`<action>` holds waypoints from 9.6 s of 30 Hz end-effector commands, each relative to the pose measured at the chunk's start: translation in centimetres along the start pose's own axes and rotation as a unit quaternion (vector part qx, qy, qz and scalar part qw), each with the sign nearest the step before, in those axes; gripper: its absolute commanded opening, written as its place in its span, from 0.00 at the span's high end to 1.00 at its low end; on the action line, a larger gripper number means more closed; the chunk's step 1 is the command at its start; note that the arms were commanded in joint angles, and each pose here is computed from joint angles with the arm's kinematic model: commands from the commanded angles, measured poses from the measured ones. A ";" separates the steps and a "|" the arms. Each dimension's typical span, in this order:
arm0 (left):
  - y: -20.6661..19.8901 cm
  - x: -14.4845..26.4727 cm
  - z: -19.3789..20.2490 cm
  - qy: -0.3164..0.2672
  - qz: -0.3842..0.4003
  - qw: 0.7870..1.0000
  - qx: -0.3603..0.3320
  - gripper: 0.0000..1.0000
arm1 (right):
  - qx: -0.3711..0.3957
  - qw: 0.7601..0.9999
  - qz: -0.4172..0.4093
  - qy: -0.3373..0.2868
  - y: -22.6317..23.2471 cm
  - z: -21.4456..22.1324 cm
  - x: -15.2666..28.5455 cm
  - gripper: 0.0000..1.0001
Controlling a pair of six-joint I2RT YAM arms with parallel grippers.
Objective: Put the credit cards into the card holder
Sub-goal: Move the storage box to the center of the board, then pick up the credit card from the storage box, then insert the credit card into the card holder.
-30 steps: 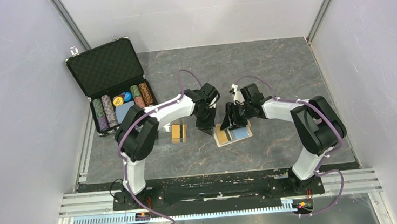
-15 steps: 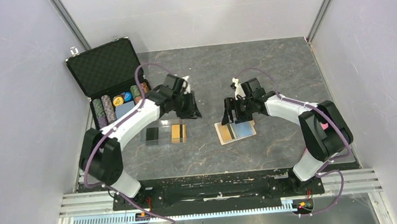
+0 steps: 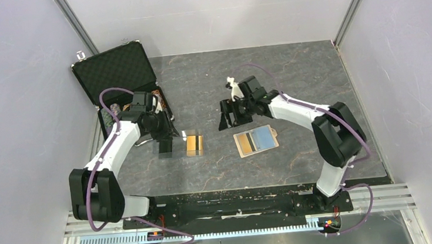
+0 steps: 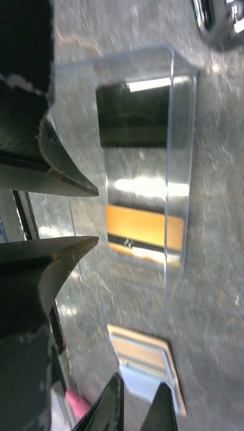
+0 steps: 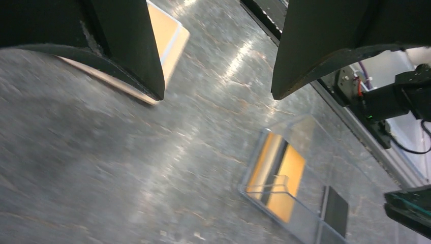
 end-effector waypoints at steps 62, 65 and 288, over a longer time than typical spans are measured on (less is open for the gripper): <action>-2.8 -5.3 4.2 0.029 -0.013 0.997 0.067 0.82 | 0.084 0.994 -0.033 0.056 6.1 -3.4 -7.9 0.63; -2.6 -5.1 4.1 0.025 -0.017 0.998 0.061 0.75 | 0.081 0.994 -0.030 0.067 5.7 -2.7 -8.5 0.63; -19.2 2.8 6.5 0.139 0.490 0.857 -0.085 0.80 | -0.060 0.927 -0.302 -0.212 5.5 -2.6 11.5 1.00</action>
Point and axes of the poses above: each gripper's point midway between its finger pads, its own x axis back along the fingers, its own y axis along the line the jaws close on, z = x × y, the point moved 4 cm from there along x, back along the fingers, and after that the axes turned 14 degrees about x, right-handed, at the moved point
